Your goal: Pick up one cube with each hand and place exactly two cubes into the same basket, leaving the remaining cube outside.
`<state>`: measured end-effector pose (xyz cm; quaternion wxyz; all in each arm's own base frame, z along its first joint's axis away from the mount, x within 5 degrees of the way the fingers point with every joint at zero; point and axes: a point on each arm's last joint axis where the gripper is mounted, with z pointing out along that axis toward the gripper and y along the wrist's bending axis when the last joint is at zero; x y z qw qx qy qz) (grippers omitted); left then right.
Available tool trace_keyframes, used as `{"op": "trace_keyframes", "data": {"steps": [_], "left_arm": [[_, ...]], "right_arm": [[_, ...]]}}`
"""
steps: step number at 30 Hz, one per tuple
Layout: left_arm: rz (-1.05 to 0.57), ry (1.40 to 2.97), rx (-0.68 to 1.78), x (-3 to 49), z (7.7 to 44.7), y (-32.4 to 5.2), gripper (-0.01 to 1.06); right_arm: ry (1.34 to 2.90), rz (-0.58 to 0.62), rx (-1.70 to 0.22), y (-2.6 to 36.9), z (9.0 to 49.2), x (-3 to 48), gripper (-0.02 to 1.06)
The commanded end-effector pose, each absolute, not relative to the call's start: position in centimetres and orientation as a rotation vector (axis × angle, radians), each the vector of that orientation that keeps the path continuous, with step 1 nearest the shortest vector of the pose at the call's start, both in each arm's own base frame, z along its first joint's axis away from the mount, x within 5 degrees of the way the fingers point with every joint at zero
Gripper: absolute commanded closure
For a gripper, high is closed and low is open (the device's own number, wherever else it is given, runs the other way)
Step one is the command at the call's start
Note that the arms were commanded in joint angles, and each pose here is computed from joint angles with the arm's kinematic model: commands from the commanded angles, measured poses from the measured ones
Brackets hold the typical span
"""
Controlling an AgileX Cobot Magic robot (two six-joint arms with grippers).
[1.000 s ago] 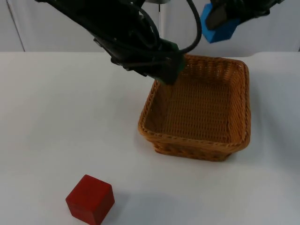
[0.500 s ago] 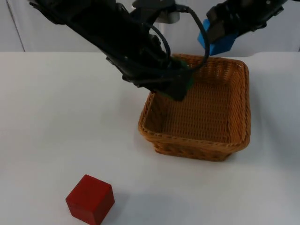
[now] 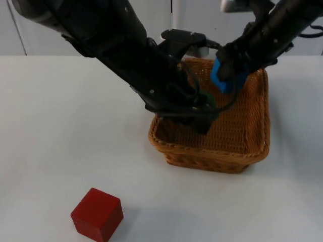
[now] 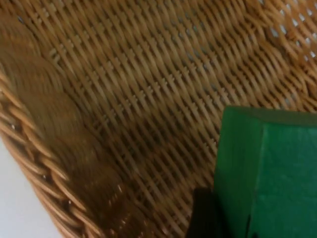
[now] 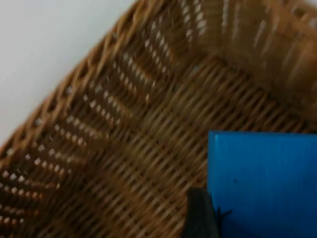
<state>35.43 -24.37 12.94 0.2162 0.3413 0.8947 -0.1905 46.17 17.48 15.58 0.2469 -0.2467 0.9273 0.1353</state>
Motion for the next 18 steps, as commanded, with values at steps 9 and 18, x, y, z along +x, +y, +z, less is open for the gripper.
{"op": "trace_keyframes", "data": {"steps": [9, 18], "left_arm": [[-0.529, 2.471, 0.943, 35.4, 12.8, -24.6, 0.55], [-0.529, 2.46, 0.942, 35.4, 13.3, -24.6, 0.08]], "right_arm": [[2.562, 0.397, -0.696, 17.9, 15.1, 45.9, 0.8], [2.555, 0.416, -0.688, 17.9, 16.6, 45.7, 0.18]]}}
